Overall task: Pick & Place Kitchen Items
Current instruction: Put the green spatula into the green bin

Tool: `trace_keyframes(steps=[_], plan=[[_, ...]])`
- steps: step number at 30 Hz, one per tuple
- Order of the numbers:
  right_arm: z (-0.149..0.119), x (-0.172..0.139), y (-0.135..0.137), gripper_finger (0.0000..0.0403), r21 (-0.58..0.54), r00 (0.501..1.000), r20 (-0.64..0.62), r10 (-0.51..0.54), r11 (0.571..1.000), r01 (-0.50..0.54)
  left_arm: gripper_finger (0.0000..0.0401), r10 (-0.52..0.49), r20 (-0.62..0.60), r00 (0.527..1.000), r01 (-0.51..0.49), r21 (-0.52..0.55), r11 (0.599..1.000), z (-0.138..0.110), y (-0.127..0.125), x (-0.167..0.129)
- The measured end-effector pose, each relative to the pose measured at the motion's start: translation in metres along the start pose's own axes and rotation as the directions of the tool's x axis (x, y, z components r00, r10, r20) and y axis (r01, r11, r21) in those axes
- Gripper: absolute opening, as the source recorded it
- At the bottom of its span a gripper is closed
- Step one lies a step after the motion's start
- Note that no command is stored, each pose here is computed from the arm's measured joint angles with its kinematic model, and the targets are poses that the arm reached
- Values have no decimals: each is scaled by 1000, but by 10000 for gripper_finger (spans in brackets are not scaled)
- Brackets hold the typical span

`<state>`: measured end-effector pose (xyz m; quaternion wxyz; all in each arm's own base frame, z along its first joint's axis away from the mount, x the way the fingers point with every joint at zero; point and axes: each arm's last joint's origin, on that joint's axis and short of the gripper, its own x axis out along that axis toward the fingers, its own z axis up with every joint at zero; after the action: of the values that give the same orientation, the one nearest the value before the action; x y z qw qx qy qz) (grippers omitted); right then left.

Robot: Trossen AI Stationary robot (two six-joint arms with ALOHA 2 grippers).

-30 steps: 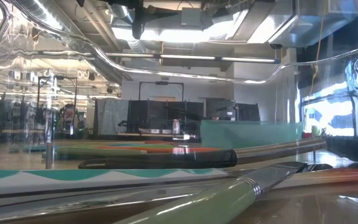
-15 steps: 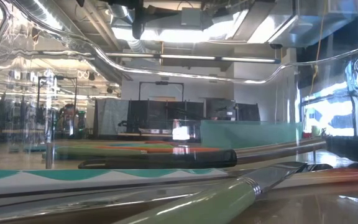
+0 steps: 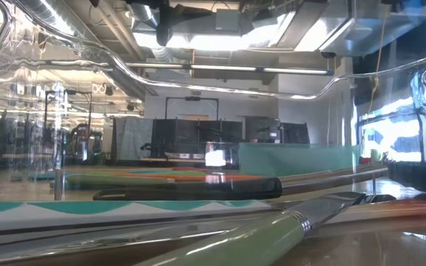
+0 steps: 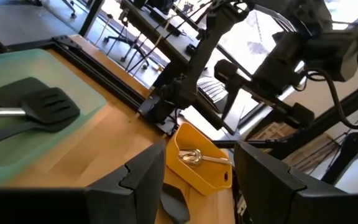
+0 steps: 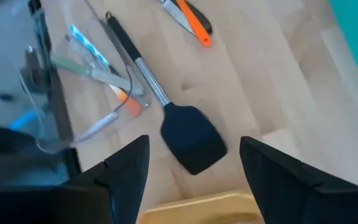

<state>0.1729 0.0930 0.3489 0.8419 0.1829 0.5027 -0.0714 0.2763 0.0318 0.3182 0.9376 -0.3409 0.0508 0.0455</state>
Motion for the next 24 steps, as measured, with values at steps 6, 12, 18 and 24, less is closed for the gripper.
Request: trace_keyframes(steps=[6, 12, 18, 24], plan=[[15, 17, -1, 252, -292, 999, -9, -44, 955, 40, 184, 0, -4, 1000, 0, 1, 1000, -2, -2, 0], [24, 45, 5, 248, -601, 990, -53, -128, 796, 71, 184, 5, -21, 1000, -5, 1, 1000, -5, -3, 0], [30, 69, 12, 241, -653, 974, -16, -224, 740, 160, 184, -5, -45, 999, 5, 4, 1000, -10, -7, 0], [42, 83, 15, 240, -626, 967, 61, -248, 745, 231, 184, 43, -218, 975, -46, -6, 999, -26, -2, -1]])
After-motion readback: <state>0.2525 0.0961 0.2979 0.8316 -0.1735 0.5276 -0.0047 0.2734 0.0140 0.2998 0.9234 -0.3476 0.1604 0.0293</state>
